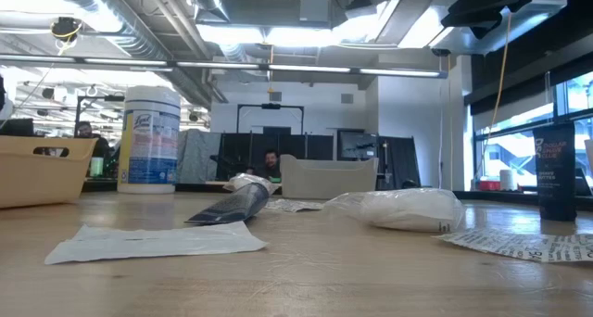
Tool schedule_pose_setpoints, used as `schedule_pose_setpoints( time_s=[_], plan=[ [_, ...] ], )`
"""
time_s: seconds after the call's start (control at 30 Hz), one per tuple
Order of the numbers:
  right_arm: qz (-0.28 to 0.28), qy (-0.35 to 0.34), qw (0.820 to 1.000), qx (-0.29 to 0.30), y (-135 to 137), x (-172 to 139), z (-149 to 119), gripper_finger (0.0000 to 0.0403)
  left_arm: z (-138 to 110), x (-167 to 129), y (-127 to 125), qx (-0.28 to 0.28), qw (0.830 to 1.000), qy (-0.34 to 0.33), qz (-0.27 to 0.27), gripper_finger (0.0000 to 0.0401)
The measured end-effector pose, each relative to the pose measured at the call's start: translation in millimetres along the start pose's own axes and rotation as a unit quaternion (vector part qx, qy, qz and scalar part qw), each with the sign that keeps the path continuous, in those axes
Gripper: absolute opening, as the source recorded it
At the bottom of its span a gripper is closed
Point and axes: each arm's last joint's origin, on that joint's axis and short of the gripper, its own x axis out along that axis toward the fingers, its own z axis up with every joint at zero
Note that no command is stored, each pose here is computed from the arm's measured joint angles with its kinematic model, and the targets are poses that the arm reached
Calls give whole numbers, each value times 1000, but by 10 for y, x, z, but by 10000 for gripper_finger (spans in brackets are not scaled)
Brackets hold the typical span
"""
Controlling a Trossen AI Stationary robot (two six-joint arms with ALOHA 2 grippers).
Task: Pick & Place Travel size toiletries
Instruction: Put the blue shaving cream into the white bin
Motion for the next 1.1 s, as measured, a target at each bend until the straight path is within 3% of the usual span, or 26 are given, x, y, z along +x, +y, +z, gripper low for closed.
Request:
schedule_pose_setpoints(
  time_s=[0.7, 1.1],
  plan=[
    [0, 1, 1000, 0, 0, 2, -1, 108, -159, 344, -82, 16, 998, 44, -35, 142],
    [0, 1, 1000, 0, 0, 2, -1, 107, -198, 393, -93, 22, 997, 56, -49, 138]
  ],
)
